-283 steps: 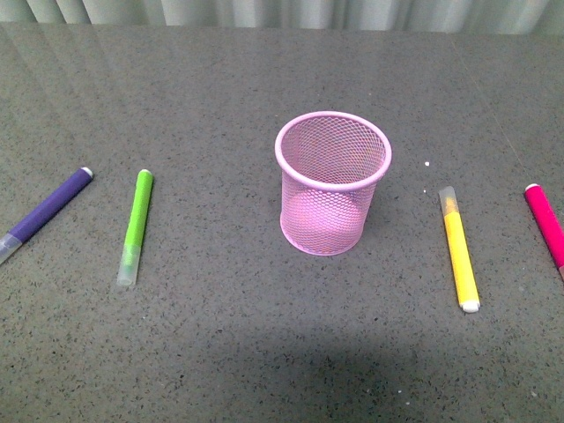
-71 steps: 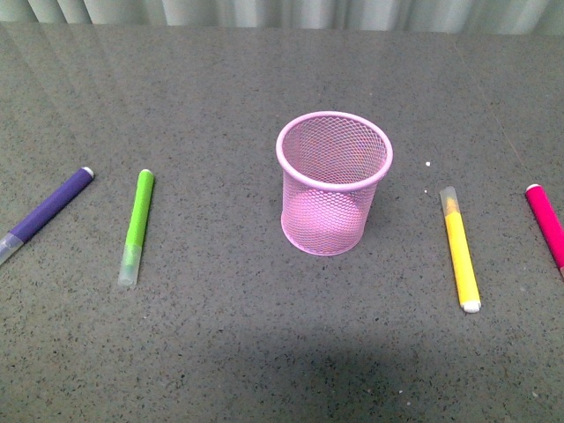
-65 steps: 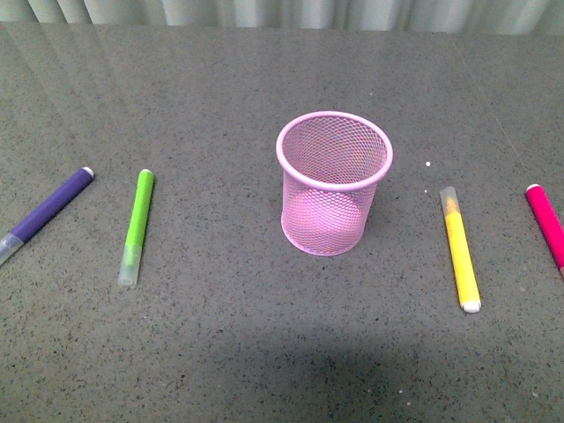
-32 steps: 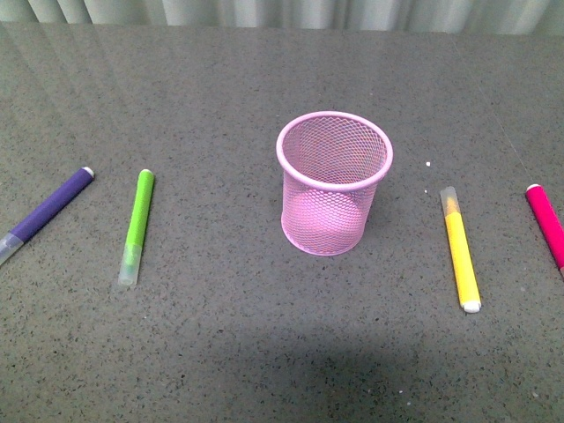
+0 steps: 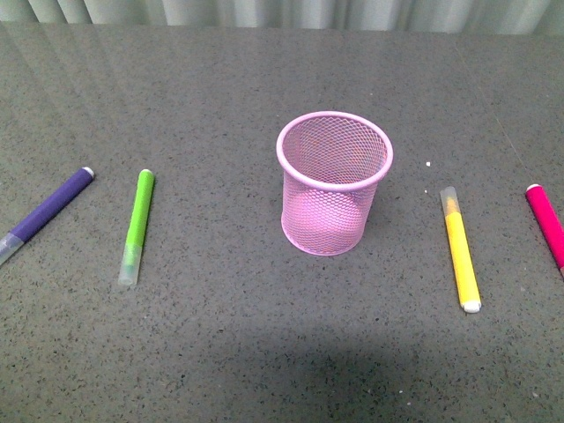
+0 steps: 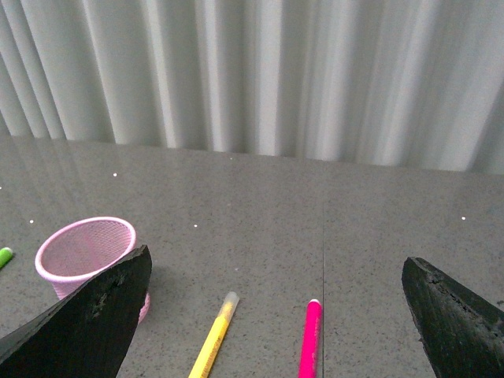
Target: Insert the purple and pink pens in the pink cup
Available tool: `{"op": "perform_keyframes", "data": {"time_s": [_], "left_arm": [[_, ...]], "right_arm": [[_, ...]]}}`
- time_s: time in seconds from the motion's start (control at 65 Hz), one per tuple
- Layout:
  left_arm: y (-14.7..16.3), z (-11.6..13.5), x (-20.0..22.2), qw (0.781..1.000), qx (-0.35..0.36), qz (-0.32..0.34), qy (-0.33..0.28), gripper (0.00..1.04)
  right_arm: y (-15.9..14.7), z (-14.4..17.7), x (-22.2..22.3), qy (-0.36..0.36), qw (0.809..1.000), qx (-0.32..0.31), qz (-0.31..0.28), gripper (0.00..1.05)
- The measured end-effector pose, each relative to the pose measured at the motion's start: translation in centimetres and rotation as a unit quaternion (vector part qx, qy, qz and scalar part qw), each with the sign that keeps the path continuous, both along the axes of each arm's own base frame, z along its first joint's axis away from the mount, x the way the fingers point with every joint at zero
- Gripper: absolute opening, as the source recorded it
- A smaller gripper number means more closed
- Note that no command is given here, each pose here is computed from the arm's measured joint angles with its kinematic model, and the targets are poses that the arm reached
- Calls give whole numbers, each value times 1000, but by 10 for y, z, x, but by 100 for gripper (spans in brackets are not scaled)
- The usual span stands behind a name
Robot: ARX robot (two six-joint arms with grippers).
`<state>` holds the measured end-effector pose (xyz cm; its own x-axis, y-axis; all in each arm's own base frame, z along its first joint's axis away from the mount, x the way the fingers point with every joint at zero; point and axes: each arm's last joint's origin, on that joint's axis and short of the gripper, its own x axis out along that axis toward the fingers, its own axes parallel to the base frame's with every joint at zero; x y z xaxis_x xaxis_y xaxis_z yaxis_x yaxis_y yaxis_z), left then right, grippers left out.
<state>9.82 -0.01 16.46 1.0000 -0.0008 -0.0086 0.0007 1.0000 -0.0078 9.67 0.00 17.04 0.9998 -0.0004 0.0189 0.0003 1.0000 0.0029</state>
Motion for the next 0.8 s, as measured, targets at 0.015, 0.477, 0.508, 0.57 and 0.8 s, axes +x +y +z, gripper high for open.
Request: {"op": "perform_keyframes", "data": {"time_s": [0.015,0.477,0.508,0.57,0.8], "left_arm": [[0,0,0,1000,0,0,0,97],[0,0,0,1000,0,0,0,97],[0,0,0,1000,0,0,0,97],[0,0,0,1000,0,0,0,97],[0,0,0,1000,0,0,0,97]], "right_arm": [[0,0,0,0,1000,0,0,97],[0,0,0,0,1000,0,0,97],[0,0,0,0,1000,0,0,97],[0,0,0,0,1000,0,0,97],[0,0,0,0,1000,0,0,97]]}}
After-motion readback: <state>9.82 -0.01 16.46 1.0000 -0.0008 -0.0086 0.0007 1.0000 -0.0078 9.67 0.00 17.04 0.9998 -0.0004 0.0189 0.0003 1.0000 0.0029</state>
